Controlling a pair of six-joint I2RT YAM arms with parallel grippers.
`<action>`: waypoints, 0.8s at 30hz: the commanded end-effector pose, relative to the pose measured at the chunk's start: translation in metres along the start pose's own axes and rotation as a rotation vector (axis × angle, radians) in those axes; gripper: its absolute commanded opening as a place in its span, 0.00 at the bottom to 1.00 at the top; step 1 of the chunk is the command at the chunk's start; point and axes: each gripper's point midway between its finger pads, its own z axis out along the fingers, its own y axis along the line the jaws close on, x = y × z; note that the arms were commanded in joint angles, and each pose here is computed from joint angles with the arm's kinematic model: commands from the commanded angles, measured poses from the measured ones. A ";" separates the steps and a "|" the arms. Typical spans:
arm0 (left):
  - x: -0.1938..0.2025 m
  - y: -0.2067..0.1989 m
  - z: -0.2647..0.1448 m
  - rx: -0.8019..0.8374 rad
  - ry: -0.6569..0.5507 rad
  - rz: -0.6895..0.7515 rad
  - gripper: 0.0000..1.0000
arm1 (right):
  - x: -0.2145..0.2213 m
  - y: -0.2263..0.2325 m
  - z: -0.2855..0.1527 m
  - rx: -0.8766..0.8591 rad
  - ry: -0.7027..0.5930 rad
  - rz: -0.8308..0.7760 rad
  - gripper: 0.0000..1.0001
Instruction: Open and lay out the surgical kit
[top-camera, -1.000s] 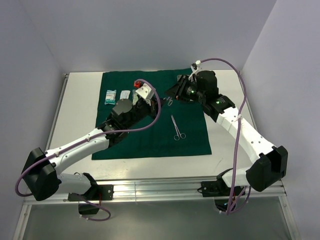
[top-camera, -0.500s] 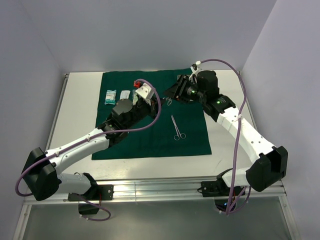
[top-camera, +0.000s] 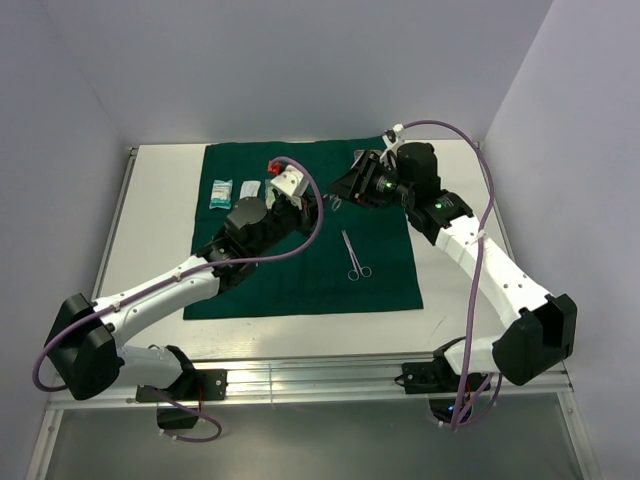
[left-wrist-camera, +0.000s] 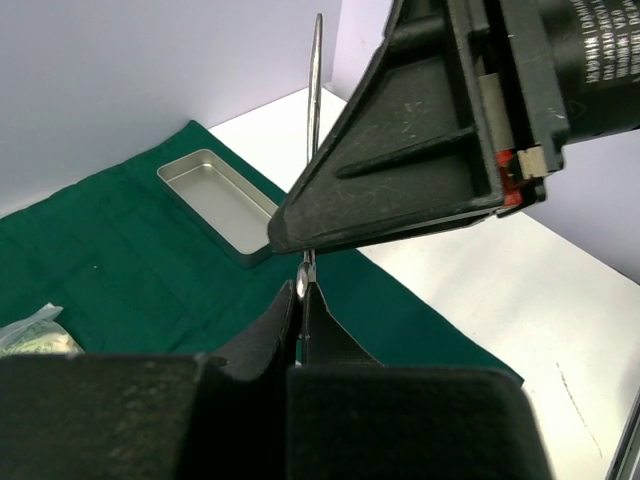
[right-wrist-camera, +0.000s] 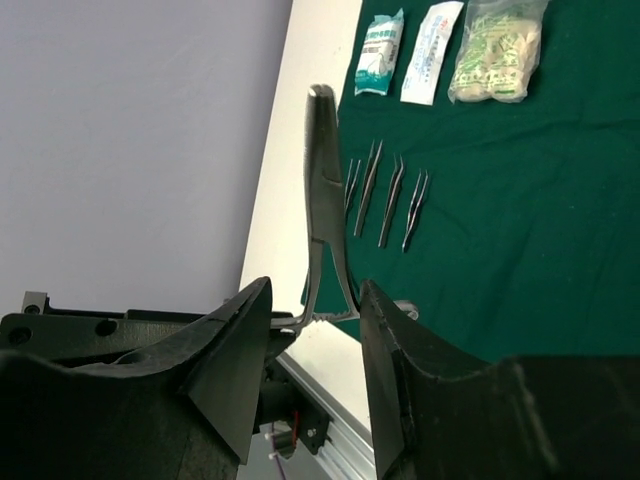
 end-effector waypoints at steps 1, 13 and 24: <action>-0.010 0.013 0.003 -0.050 -0.024 0.000 0.00 | -0.004 0.025 -0.019 -0.080 -0.021 -0.023 0.47; -0.006 0.011 0.003 -0.032 -0.018 -0.019 0.00 | -0.006 0.023 -0.019 -0.082 -0.031 -0.021 0.43; -0.021 0.010 -0.002 -0.033 -0.059 -0.014 0.00 | -0.037 0.018 -0.037 -0.003 -0.176 -0.193 0.59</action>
